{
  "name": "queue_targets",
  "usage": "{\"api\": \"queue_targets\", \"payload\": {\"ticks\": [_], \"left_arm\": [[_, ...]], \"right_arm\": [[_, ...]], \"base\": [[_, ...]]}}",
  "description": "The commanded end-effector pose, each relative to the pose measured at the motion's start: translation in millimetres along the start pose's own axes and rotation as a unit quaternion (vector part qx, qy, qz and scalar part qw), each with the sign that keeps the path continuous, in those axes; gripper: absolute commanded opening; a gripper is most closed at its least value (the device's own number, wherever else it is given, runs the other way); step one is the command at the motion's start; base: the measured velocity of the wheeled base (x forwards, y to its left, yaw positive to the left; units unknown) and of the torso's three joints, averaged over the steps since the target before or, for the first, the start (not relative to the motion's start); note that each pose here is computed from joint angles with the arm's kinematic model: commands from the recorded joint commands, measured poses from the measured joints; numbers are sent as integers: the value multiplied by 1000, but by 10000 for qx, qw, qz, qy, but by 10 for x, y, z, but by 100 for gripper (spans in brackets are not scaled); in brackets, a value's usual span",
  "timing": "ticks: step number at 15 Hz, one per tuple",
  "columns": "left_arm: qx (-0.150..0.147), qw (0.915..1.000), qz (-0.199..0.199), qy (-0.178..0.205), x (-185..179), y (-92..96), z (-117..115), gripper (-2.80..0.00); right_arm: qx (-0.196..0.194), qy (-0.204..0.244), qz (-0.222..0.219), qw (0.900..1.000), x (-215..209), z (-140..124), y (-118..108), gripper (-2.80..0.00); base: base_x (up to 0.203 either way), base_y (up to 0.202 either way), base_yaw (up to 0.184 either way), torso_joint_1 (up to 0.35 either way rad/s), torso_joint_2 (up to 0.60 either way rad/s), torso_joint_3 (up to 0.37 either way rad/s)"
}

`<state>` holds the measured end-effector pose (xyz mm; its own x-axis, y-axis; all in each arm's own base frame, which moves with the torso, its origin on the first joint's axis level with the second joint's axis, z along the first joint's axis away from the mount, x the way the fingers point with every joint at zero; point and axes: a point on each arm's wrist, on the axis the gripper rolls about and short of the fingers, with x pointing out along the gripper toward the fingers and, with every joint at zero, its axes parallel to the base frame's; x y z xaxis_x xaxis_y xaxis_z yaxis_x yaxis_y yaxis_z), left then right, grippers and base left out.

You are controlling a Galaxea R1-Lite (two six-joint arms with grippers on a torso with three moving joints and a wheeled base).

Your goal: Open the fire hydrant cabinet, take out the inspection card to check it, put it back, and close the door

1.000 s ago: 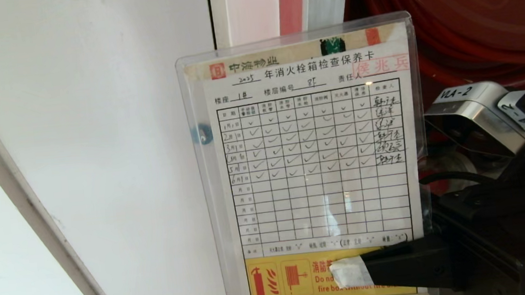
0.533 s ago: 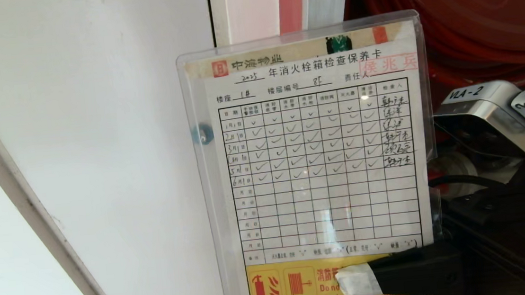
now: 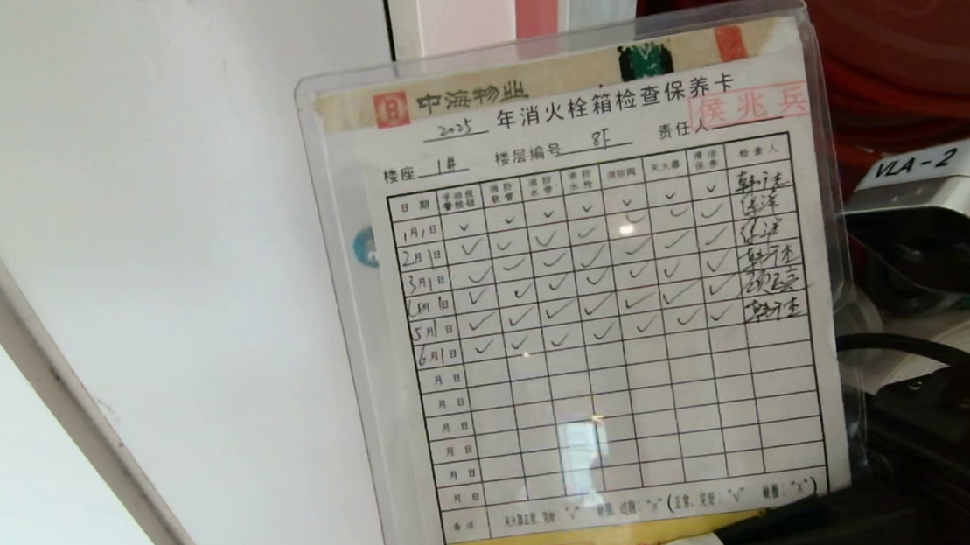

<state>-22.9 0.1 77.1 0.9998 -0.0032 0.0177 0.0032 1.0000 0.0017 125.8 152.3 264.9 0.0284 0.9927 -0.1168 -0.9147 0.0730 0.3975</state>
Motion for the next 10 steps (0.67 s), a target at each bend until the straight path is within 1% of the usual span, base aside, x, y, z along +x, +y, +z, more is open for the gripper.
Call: {"api": "queue_targets", "payload": {"ticks": [1, 5, 10], "left_arm": [[-1, 10000, 1, 58, 9, 0, -29, -280], [-1, 10000, 1, 58, 9, 0, -29, -280], [-1, 10000, 1, 58, 9, 0, -29, -280]], "right_arm": [[-50, -40, 75, 10000, -12, 21, 39, -280], [-202, -131, 222, 9995, -18, 91, 128, -280], [-241, -155, 254, 9993, -20, 109, 144, -280]], "base": [[0, 0, 0, 0, 0, 0], [0, 0, 0, 0, 0, 0], [0, 0, 0, 0, 0, 0]]}}
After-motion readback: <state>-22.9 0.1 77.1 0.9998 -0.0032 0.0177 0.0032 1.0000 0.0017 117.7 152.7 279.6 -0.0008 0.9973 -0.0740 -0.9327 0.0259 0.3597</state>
